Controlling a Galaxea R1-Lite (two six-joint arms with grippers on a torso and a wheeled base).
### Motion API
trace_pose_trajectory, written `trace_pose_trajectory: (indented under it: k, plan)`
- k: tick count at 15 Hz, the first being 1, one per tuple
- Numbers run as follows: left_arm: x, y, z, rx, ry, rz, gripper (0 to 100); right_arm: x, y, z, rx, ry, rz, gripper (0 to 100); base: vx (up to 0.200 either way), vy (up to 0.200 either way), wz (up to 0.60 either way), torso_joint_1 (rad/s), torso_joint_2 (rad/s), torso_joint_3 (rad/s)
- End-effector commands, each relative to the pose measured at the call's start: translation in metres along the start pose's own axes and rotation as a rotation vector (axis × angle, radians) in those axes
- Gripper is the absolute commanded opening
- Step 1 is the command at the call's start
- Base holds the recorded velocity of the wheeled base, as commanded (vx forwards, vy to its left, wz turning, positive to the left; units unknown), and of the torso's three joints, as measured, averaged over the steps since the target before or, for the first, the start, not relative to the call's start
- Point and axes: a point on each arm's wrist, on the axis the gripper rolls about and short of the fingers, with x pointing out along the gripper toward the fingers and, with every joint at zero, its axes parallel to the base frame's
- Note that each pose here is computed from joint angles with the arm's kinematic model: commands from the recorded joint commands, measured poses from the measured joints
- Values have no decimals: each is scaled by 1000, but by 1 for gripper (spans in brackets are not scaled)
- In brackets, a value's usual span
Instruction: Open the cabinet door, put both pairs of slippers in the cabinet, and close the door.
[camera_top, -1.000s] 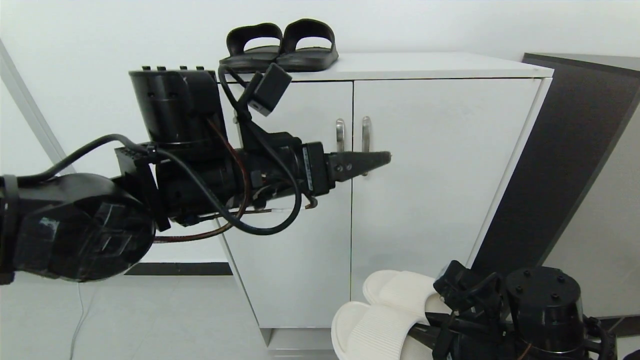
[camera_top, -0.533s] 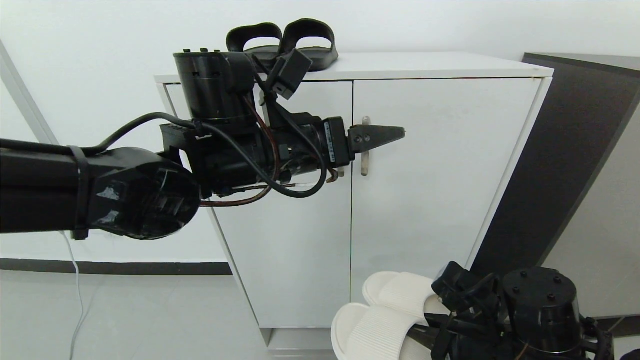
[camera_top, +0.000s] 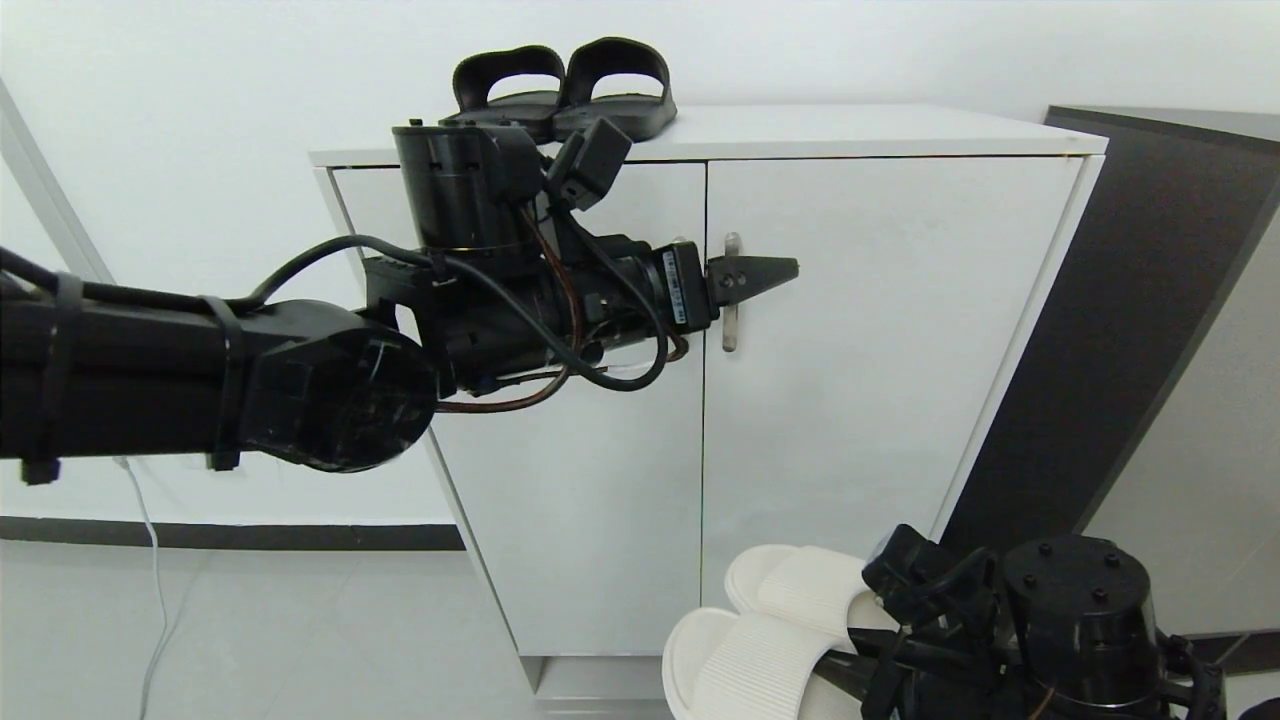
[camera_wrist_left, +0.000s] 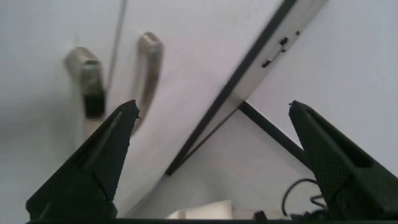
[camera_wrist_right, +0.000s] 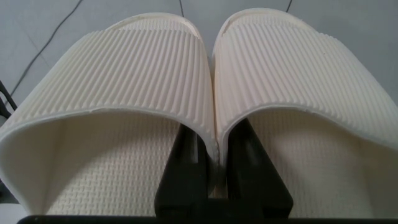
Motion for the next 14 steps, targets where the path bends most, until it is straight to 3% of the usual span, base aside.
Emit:
trace_pose_trajectory:
  k: [1, 7, 8, 14]
  plan:
    - [8, 5, -4, -3, 6, 11, 100, 0, 0, 0, 0, 1, 1, 0, 0, 0, 0, 0, 0, 0]
    - [27, 15, -10, -4, 4, 35, 100, 2, 0, -2, 1, 9, 1, 0, 0, 0, 0, 0, 0, 0]
    - [28, 15, -11, -6, 7, 36, 0, 2, 0, -1, 1, 8, 2, 0, 0, 0, 0, 0, 0, 0]
    - [15, 11, -12, -11, 16, 39, 0, -11, 5, -11, -8, 7, 137, 0, 0, 0, 0, 0, 0, 0]
